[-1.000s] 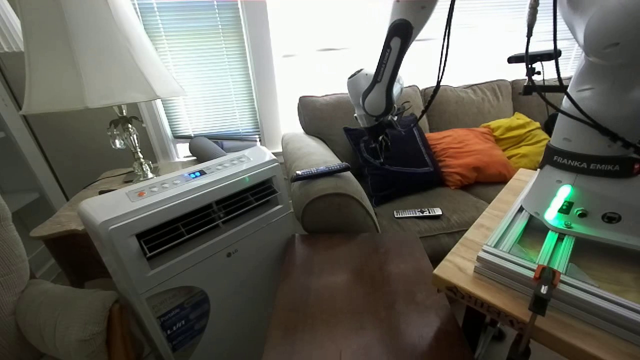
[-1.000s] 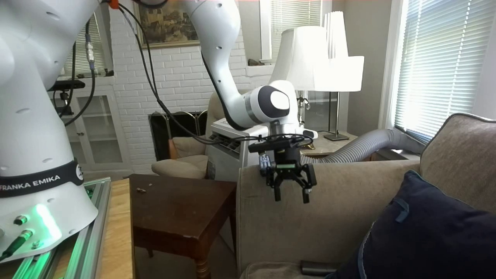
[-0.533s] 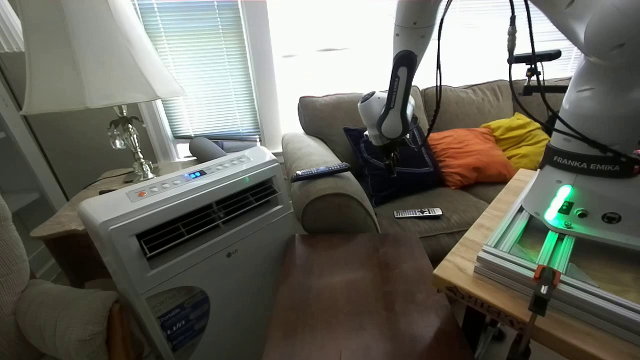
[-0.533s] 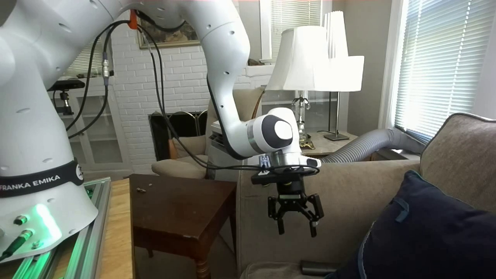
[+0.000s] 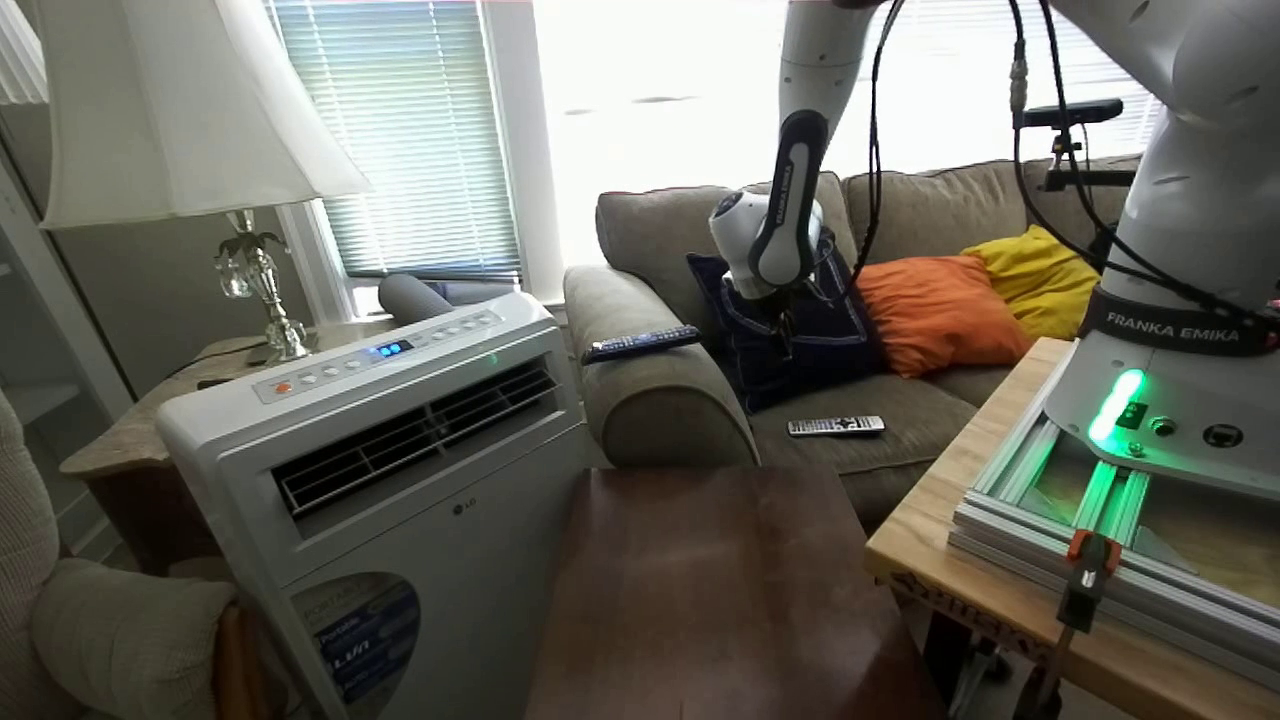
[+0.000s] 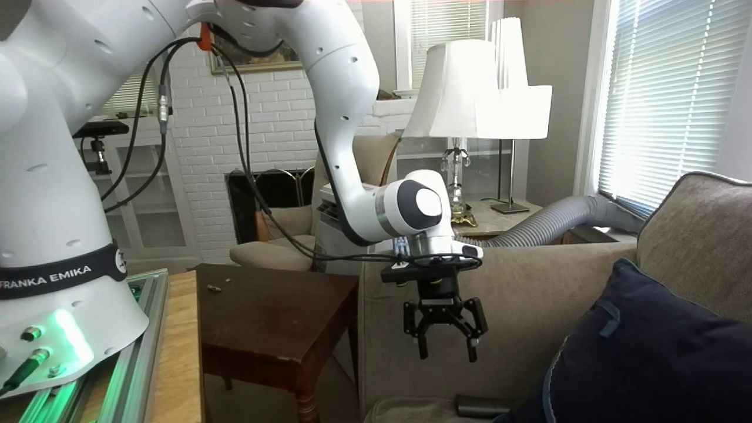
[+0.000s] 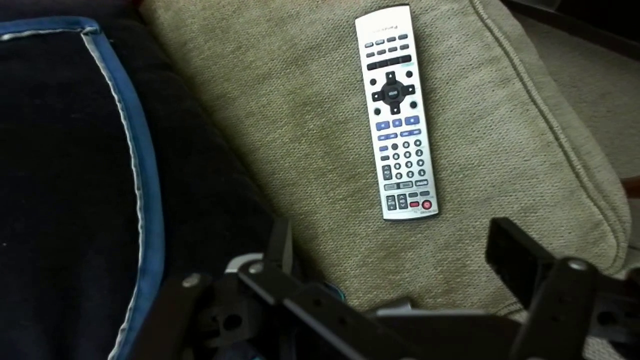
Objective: Pick the remotes on the seat and put them on the arm of the sofa
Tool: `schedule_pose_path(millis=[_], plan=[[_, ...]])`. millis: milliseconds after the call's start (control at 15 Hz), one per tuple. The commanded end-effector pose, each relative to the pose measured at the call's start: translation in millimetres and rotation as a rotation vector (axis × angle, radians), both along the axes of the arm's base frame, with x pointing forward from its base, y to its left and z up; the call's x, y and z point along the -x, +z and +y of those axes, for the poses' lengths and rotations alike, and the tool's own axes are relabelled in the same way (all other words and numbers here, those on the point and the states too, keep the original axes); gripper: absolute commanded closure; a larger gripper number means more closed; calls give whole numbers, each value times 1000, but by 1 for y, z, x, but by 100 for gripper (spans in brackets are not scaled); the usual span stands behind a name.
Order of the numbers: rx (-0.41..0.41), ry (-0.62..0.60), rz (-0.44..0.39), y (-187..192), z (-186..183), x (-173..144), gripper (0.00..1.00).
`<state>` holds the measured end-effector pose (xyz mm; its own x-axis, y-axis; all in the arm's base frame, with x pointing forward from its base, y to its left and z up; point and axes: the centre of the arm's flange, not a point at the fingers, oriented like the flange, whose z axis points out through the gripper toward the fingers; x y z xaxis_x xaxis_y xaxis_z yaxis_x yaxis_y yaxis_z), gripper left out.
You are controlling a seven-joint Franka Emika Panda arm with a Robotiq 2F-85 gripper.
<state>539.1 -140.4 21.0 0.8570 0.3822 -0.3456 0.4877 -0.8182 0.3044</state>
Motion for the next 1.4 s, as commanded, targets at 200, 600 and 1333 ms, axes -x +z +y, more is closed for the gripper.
schedule_pose_path(millis=[200,600,1333], plan=[[179,-50,183,-53,-41,-2,0],[50,-39,190,-131,-92,13,0],[-156,148,362,-159,-97,22,0]])
